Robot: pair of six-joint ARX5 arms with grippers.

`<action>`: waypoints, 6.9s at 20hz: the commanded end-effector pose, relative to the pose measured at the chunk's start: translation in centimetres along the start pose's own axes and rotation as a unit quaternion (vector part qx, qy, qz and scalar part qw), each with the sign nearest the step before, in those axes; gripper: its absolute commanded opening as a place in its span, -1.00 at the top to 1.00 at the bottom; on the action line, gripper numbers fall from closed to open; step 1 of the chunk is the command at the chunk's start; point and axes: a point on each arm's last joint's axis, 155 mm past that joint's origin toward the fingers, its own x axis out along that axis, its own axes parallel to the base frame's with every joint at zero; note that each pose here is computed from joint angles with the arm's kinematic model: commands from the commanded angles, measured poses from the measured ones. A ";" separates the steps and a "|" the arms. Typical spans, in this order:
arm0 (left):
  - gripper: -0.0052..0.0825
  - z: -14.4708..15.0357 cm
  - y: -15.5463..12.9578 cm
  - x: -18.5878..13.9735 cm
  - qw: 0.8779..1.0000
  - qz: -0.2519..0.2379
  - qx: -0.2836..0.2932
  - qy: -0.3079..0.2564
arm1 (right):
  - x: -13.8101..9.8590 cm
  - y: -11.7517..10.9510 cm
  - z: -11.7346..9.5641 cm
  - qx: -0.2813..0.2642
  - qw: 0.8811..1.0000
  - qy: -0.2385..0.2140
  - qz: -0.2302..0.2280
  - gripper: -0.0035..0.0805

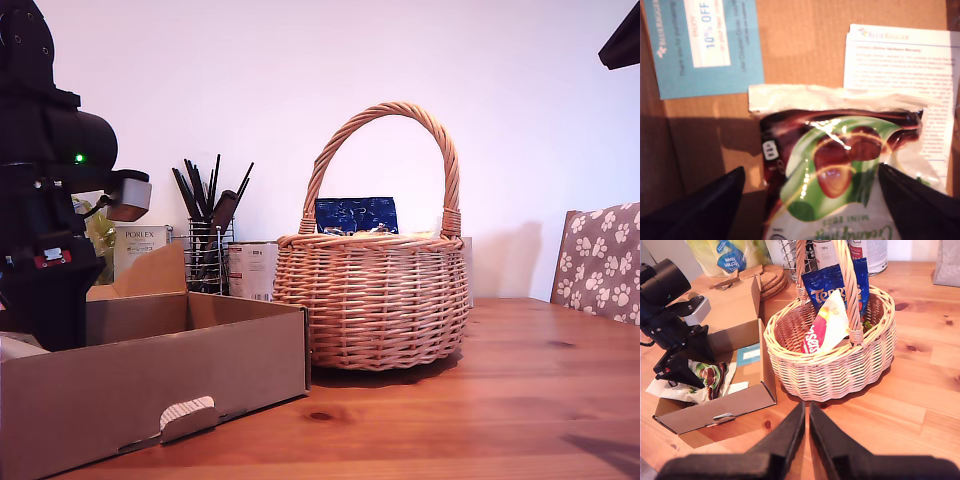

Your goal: Move the bags of Easter eggs from the cardboard box on the left into the woven basket on the right side.

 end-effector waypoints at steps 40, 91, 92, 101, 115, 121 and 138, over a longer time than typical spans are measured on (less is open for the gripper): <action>-0.85 1.1 1.4 0.8 0.997 -0.014 -0.049 0.053 | 0.2 0.1 -0.2 -0.001 1.000 -0.001 0.003 0.95; 0.79 29.1 -5.6 -9.7 0.936 0.016 0.009 -0.352 | 0.6 -0.1 -0.6 0.001 1.000 0.008 0.001 0.95; 0.79 29.3 -5.6 -9.1 0.936 0.016 0.010 -0.351 | 0.6 -0.1 -0.6 0.001 1.000 0.008 0.001 0.95; 0.79 28.8 -4.5 -0.5 0.956 0.035 -0.001 -0.290 | 0.6 -0.1 -0.6 0.001 1.000 0.009 0.002 0.95; -0.46 28.5 -5.5 -4.5 0.954 0.034 0.006 -0.299 | 0.6 -0.1 -0.6 0.001 1.000 0.009 0.002 0.95; -0.41 28.3 -6.5 -10.2 0.943 0.042 0.013 -0.330 | 0.6 -0.2 -0.6 0.001 1.000 0.009 0.001 0.95; 0.93 22.8 -6.1 -12.9 0.935 0.048 0.020 -0.352 | 1.0 -1.7 2.9 -0.050 0.997 -0.054 -0.039 0.95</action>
